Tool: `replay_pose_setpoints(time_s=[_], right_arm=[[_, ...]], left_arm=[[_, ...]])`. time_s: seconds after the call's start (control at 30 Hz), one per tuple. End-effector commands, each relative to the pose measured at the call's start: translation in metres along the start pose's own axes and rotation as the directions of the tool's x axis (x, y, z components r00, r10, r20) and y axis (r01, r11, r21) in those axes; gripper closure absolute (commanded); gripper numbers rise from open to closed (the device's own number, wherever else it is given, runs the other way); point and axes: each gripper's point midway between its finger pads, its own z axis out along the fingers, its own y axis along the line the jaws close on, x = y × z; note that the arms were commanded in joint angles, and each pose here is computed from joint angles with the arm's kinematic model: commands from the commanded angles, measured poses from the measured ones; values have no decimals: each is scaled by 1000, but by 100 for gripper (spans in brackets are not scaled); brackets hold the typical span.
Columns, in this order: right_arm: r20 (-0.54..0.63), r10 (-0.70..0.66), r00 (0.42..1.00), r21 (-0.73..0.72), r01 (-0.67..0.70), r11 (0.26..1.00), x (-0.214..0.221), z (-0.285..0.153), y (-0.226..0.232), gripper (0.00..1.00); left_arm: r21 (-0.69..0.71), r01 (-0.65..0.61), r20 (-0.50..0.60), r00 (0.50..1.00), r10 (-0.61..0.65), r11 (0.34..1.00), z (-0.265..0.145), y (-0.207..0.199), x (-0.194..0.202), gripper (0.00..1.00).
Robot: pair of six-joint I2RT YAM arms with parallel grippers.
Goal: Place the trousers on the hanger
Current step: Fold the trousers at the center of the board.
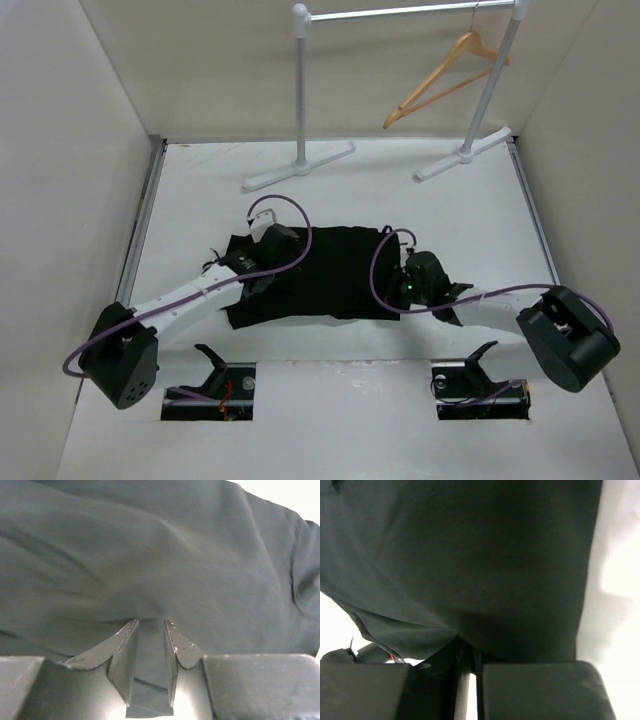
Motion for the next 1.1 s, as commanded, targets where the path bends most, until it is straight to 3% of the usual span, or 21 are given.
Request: replay_pose_setpoints(time_s=[0.0, 0.1, 0.17, 0.3, 0.37, 0.43, 0.5, 0.57, 0.7, 0.87, 0.97, 1.07], right_arm=[[82, 0, 997, -34, 2, 999, -17, 6, 11, 81], [99, -19, 995, -87, 28, 996, -23, -14, 38, 59], [130, -47, 990, -116, 62, 991, -30, -38, 59, 49], [223, -90, 971, -146, 125, 981, -56, -87, 86, 44], [265, -97, 959, -157, 143, 977, -73, -107, 98, 50], [281, -103, 954, -175, 157, 972, -87, -115, 109, 67], [259, -107, 960, -189, 159, 969, -94, -105, 119, 81], [227, -134, 965, -216, 184, 959, -91, -84, 130, 87], [141, -163, 976, -270, 197, 943, -69, -24, 131, 89], [88, -69, 994, -215, 86, 973, -75, 37, 73, 92], [71, 11, 997, -205, 3, 979, -78, 50, 44, 93], [43, 22, 999, -241, -11, 971, -70, 45, 45, 90]], left_arm=[[77, 18, 52, 998, -22, 997, -5, -36, -17, 75], [96, 15, 57, 998, -21, 995, -8, -46, -21, 74], [117, 16, 61, 998, -24, 993, -12, -52, -25, 74], [177, 7, 43, 999, -15, 984, -15, -74, -26, 74], [219, 0, 24, 1000, -6, 976, -11, -89, -20, 74], [215, -2, 10, 1000, 0, 977, 1, -88, -10, 75], [161, 6, 8, 1000, -7, 987, 20, -67, -2, 77], [95, 38, 2, 999, -38, 995, 39, -39, 1, 79], [27, 81, -23, 997, -80, 996, 56, -1, 10, 79], [33, 84, -22, 996, -84, 996, 50, 11, 18, 79], [31, 91, -16, 996, -91, 995, 44, 18, 18, 78], [37, 100, -12, 995, -100, 994, 36, 20, 14, 77]])
